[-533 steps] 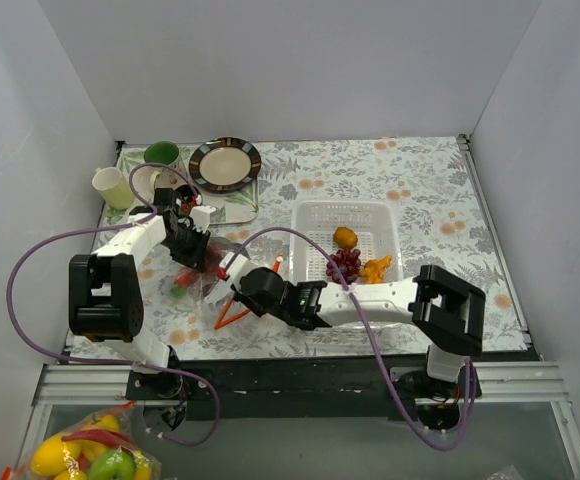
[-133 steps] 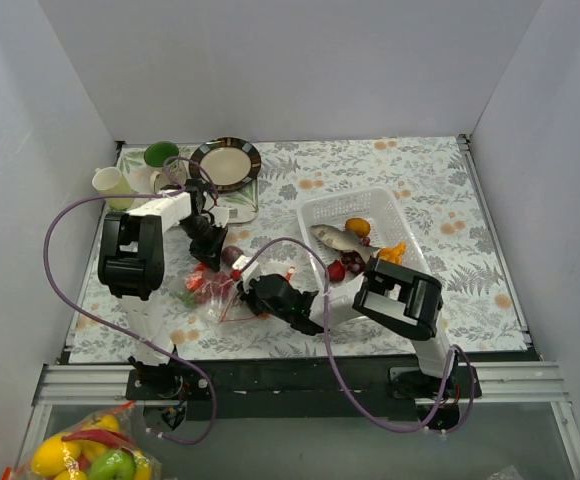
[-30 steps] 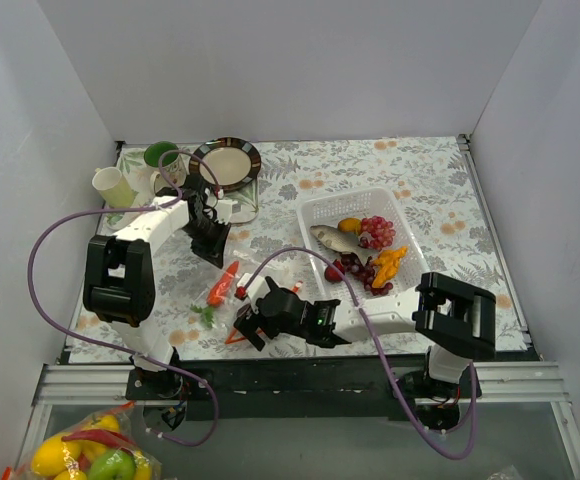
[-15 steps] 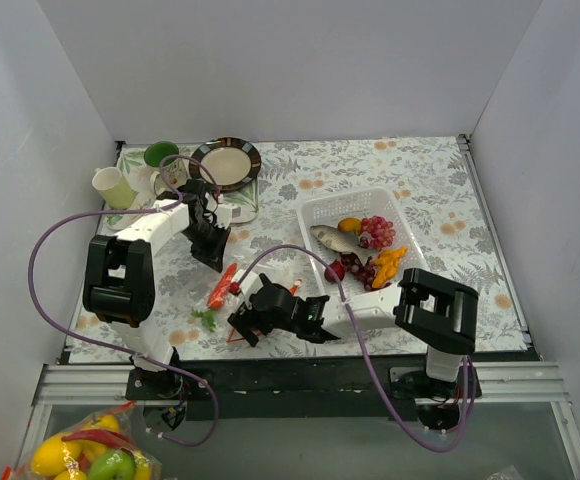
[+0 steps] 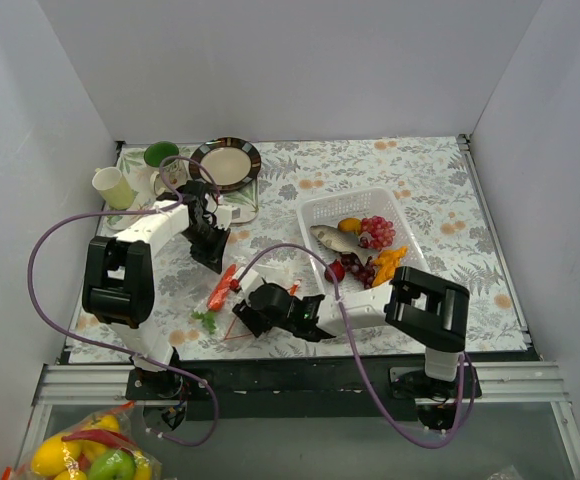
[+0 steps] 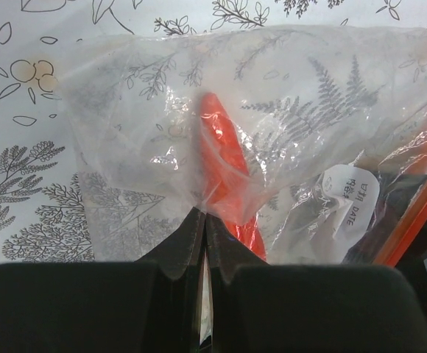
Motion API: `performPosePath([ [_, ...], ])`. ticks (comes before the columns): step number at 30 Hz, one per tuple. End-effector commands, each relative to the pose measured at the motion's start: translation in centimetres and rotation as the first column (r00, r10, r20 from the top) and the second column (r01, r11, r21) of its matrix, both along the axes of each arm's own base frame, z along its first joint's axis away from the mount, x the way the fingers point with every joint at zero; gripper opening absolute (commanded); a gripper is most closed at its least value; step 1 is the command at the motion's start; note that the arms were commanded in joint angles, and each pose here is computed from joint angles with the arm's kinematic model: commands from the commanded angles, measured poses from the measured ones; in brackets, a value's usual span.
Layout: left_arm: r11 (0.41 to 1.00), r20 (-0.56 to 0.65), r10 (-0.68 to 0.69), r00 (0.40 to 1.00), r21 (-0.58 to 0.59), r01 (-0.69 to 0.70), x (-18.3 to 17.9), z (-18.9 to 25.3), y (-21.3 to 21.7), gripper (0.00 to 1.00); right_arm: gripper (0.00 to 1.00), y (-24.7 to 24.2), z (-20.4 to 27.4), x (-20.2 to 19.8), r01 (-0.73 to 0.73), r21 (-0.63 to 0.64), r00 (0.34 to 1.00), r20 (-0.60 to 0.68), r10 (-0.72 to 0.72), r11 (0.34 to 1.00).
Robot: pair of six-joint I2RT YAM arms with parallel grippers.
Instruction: Open the zip-top bag and remove the fake food
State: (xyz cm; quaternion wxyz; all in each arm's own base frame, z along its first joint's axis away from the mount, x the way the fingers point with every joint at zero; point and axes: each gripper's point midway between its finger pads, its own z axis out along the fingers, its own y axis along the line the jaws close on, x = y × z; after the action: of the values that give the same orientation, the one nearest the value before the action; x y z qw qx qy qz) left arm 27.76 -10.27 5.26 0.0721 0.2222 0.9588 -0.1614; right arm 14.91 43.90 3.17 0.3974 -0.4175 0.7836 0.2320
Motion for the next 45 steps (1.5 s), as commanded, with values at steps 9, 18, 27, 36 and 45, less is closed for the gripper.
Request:
performPosePath([
  [9, 0.986, 0.116, -0.023, 0.993, -0.159, 0.041, 1.8, 9.6, -2.6, 0.00, 0.30, -4.8, 12.8, -3.1, -0.034, 0.250, 0.998, -0.045, 0.046, 0.968],
  [18, 0.986, 0.089, -0.028, 0.996, -0.160, 0.042, 0.7, 8.6, -2.8, 0.00, 0.31, -13.8, 17.0, 0.5, 0.140, 0.341, 0.990, -0.026, -0.140, 0.929],
  [27, 0.979, 0.101, -0.049, 0.994, -0.194, 0.068, 0.9, 11.1, -5.0, 0.00, 0.61, -24.6, 14.6, 9.4, 0.654, 0.099, 0.742, 0.105, -0.662, 0.750],
  [36, 0.992, 0.094, -0.062, 0.994, -0.104, 0.072, 0.4, 9.2, -3.8, 0.00, 0.98, -24.7, 14.6, 10.9, 0.695, -0.007, 0.711, 0.152, -0.686, 0.719],
  [45, 0.994, 0.184, -0.100, 0.978, 0.058, 0.091, 2.2, 10.9, -2.7, 0.00, 0.98, -18.1, 18.9, 7.5, 0.430, 0.189, 0.881, 0.128, -0.456, 0.883],
])
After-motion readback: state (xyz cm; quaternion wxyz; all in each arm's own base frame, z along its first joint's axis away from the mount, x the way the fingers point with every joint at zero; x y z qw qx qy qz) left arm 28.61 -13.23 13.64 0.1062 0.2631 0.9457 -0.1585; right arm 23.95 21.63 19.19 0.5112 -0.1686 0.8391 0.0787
